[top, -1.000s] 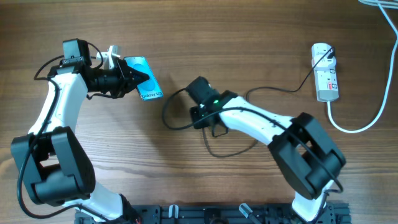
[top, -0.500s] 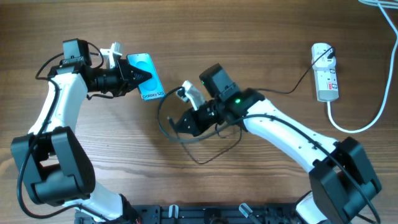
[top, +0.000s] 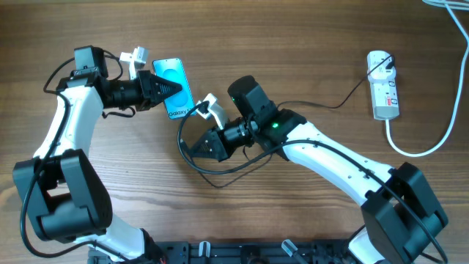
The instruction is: Plug charger to phone and switch on socket
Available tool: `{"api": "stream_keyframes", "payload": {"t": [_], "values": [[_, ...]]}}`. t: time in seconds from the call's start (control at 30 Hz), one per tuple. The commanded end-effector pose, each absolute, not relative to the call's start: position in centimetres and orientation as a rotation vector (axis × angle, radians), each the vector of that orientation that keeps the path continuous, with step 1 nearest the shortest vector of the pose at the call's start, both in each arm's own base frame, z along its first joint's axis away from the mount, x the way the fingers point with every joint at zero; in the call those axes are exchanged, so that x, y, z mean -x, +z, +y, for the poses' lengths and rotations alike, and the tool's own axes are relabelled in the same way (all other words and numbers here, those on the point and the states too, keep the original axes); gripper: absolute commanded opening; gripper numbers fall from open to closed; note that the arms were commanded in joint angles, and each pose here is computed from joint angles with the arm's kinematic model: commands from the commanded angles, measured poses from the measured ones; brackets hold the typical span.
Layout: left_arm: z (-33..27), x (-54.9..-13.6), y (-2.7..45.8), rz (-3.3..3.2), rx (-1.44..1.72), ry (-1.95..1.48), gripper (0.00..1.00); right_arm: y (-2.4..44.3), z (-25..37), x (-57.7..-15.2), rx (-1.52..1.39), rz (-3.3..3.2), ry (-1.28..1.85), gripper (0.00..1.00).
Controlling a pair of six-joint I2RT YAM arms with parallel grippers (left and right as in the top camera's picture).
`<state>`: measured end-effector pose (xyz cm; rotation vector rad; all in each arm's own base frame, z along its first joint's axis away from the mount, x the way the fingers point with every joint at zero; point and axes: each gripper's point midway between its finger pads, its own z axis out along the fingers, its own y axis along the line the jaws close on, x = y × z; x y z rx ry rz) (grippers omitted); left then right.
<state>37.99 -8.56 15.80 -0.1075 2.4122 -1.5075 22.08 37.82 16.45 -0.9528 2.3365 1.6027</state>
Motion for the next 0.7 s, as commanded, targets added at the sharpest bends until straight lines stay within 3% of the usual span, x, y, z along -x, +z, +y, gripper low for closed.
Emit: {"api": "stream_keyframes", "payload": {"t": [0.0,0.67], "values": [[-8.78,-37.98,17.4,2.345,0.036,-1.539,0.04,16.29,37.93,-21.74,0.947,2.346,1.64,0.04],[-8.78,-37.99,17.39,2.345,0.036,-1.538,0.04,16.93,38.25,-21.89,0.876,2.372,1.693,0.04]]}}
